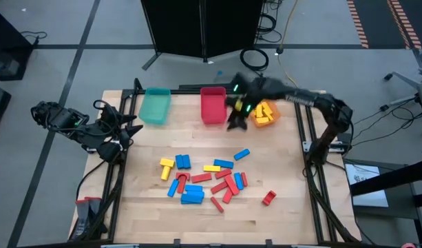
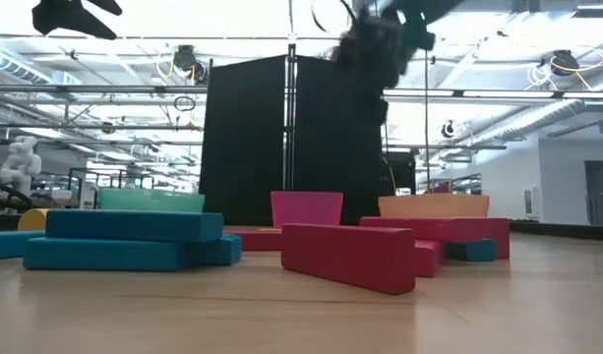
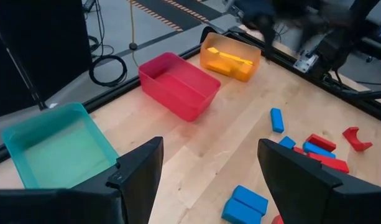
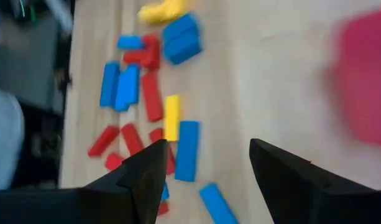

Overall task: Sort blocks
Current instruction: Put the yellow block into the orange bin

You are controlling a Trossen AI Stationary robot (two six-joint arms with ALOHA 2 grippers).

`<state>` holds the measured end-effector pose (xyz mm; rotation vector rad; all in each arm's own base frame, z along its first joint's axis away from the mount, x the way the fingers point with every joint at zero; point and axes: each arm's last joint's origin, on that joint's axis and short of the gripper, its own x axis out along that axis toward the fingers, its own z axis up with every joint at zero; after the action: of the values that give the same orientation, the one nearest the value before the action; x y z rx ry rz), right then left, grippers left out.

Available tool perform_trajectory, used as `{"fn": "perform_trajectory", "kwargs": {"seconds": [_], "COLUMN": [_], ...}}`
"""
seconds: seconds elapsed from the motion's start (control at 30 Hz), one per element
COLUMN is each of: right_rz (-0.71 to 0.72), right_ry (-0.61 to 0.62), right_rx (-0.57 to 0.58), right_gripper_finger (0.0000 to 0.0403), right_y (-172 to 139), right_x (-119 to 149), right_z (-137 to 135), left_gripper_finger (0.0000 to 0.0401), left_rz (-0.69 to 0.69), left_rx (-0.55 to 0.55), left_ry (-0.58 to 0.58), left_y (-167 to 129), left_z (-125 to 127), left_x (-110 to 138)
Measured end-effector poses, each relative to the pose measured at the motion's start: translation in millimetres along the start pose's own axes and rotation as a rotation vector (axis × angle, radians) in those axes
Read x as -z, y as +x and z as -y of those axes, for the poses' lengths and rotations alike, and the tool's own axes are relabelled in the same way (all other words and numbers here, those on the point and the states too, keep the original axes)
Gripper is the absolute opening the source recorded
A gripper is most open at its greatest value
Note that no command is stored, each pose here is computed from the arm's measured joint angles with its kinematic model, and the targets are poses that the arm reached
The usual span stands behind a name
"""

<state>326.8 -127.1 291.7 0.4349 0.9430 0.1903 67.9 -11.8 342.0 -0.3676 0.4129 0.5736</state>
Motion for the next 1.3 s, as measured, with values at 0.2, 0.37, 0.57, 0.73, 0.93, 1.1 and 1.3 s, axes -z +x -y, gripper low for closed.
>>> {"fn": "perform_trajectory", "kwargs": {"seconds": [0.2,0.37,0.57,0.73,0.93,1.1,1.3], "right_rz": [-0.051,-0.022,-0.109,-0.154,-0.220,-0.253,-0.278], "right_ry": [-0.280,-0.331,-0.316,-0.274,-0.269,-0.268,-0.242], "right_rx": [0.104,0.147,0.176,0.185,0.187,0.188,0.244], "right_gripper_finger": [0.0226,0.0226,0.0226,0.0226,0.0226,0.0226,0.0208], "right_y": [70,110,154,176,203,217,225], "right_x": [-4,-4,8,15,28,35,39], "right_z": [-70,-95,-91,-84,-79,-76,-71], "left_gripper_finger": [0.0267,0.0267,0.0267,0.0267,0.0267,0.0267,0.0267], "left_rz": [-0.001,-0.010,-0.044,-0.062,-0.074,-0.077,-0.077], "left_rx": [-0.002,0.001,0.019,0.025,0.015,0.014,0.014], "left_ry": [0.003,0.021,0.038,0.049,0.065,0.067,0.068], "left_y": [0,1,2,3,4,4,4], "left_z": [0,1,4,6,5,5,5], "left_x": [0,1,2,3,4,4,4]}}
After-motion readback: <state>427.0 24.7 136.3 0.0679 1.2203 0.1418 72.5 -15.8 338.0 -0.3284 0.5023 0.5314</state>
